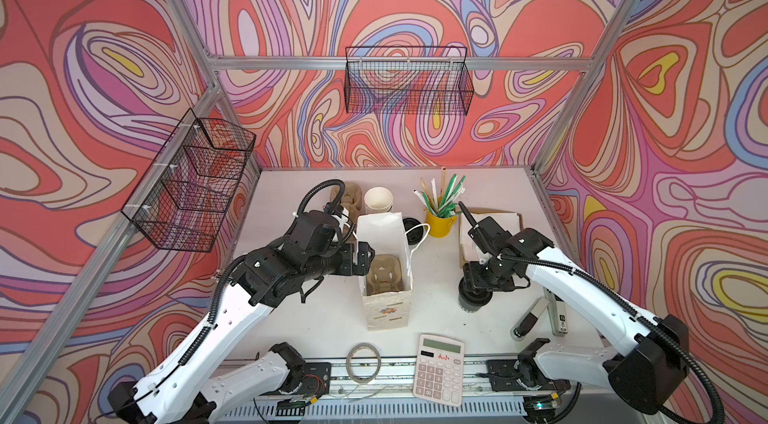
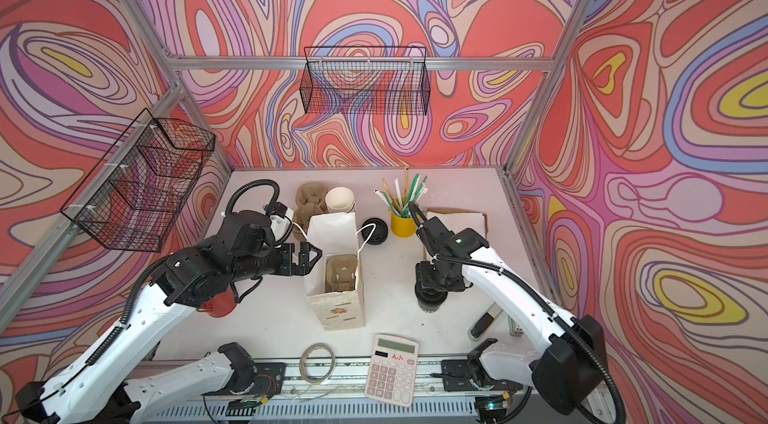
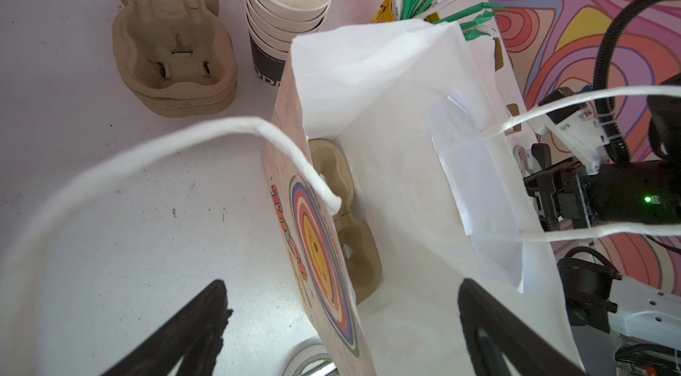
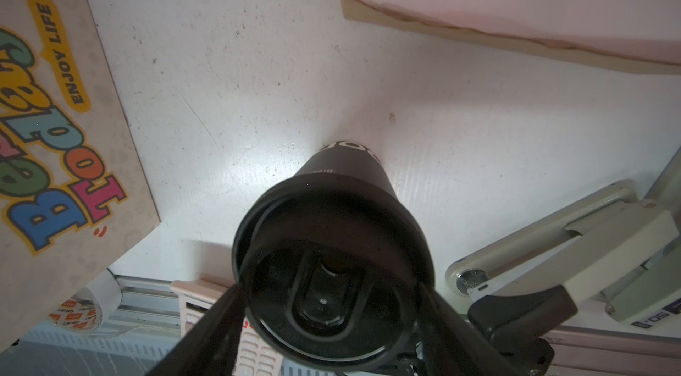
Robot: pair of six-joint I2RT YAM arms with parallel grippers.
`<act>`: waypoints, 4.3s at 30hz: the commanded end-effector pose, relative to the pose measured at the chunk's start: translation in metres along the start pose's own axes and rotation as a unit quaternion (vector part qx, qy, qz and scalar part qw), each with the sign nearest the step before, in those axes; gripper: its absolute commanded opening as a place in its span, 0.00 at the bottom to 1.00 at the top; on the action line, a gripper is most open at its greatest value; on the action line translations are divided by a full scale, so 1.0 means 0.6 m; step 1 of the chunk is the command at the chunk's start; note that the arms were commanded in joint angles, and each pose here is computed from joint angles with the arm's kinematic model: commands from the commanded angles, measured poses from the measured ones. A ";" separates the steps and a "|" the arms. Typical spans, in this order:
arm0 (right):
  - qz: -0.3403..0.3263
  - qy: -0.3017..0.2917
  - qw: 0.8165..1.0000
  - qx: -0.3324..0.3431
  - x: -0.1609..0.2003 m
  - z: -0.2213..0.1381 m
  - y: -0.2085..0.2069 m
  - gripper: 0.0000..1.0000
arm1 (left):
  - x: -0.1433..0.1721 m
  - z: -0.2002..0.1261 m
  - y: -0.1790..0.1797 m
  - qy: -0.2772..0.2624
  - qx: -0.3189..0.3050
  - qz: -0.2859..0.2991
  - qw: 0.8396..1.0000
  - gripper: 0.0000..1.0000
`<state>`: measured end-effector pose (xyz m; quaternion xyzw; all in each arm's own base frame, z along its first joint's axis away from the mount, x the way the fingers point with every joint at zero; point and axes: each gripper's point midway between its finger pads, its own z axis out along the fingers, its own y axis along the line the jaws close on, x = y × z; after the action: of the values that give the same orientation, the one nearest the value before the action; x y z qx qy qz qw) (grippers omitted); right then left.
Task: Pack a coffee takeout order
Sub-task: Move the coffee cup to the center of the table.
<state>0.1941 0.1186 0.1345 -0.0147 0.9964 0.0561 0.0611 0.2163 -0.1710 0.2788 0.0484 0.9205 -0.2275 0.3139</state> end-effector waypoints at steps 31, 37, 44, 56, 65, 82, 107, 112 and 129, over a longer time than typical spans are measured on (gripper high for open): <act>-0.046 0.036 0.995 0.076 0.022 0.027 -0.007 0.77 | -0.002 0.001 0.015 -0.008 -0.022 -0.001 1.000 1.00; -0.059 0.032 0.996 0.062 0.016 0.022 0.009 0.76 | -0.002 -0.001 0.015 -0.008 -0.020 0.000 1.000 1.00; -0.072 0.061 0.993 0.065 0.036 0.041 0.003 0.76 | -0.003 -0.002 0.015 -0.011 -0.021 -0.002 1.000 1.00; -0.074 0.082 0.992 0.067 0.035 0.052 0.006 0.77 | -0.002 -0.004 0.018 -0.012 -0.023 -0.002 1.000 1.00; -0.082 0.076 0.993 0.049 0.014 0.054 0.025 0.75 | -0.003 -0.004 0.018 -0.012 -0.024 0.000 1.000 1.00; -0.106 0.030 0.993 0.043 -0.069 0.031 0.070 0.74 | -0.008 0.000 0.022 -0.015 -0.035 0.004 0.999 1.00; -0.142 0.098 0.984 0.043 -0.076 0.072 0.096 0.78 | -0.008 -0.003 0.025 -0.018 -0.039 0.005 0.999 1.00; -0.138 0.101 0.985 0.030 -0.085 0.071 0.099 0.79 | -0.008 -0.004 0.026 -0.019 -0.039 0.003 0.999 1.00; -0.130 0.134 0.981 0.055 -0.093 0.115 0.087 0.79 | -0.007 -0.005 0.024 -0.019 -0.036 0.002 0.999 1.00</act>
<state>0.2518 0.1766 0.1182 -0.1481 0.9884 -0.0004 -0.0342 0.2222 -0.1617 0.2790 0.0378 0.9205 -0.2032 0.3316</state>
